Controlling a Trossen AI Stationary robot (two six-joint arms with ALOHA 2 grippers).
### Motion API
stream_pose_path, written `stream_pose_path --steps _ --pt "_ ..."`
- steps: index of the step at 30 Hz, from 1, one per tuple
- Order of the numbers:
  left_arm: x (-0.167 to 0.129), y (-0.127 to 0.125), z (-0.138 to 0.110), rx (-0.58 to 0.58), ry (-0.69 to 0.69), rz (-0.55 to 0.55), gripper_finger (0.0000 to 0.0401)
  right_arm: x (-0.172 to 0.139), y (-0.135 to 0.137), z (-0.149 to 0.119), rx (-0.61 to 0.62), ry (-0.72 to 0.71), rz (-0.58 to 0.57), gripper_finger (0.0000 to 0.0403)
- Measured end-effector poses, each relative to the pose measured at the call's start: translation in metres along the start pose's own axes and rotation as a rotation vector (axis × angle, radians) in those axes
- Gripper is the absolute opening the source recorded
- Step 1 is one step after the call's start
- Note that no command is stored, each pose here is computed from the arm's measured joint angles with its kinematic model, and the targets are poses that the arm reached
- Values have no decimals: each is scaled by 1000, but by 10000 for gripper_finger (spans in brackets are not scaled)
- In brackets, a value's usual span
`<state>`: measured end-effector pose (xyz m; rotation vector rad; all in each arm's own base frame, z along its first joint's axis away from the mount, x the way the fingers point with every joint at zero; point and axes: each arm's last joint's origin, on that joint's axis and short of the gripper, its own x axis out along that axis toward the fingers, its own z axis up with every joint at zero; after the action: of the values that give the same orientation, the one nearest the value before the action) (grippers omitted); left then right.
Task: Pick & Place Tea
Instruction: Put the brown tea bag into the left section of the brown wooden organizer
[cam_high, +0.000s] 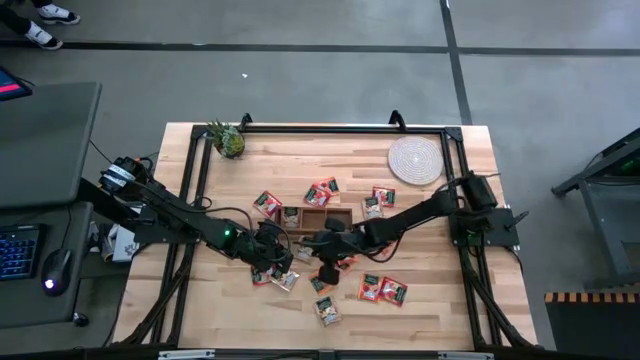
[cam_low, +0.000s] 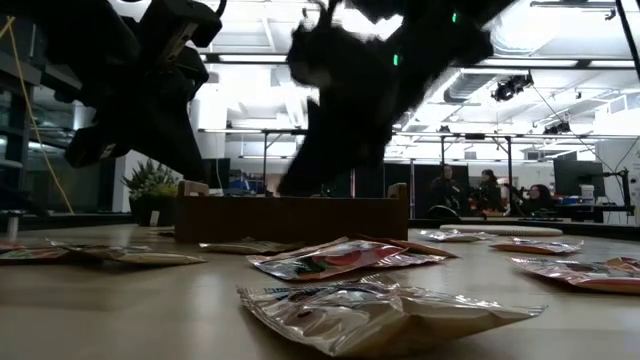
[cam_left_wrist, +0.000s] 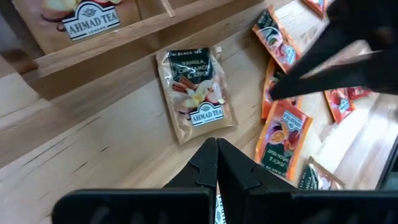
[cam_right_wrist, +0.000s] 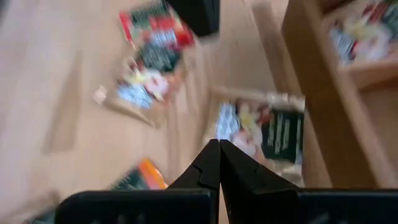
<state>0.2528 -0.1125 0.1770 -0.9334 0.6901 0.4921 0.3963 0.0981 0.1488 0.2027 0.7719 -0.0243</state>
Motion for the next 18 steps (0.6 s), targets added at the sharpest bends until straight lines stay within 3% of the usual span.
stream_pose_path --steps 10,18 --pt "0 0 0 -1 11 -4 0 4 -1 -2 -13 -8 -30 0" --pt "0 0 0 -1 14 -4 0 6 -1 -3 -96 -14 -33 0"
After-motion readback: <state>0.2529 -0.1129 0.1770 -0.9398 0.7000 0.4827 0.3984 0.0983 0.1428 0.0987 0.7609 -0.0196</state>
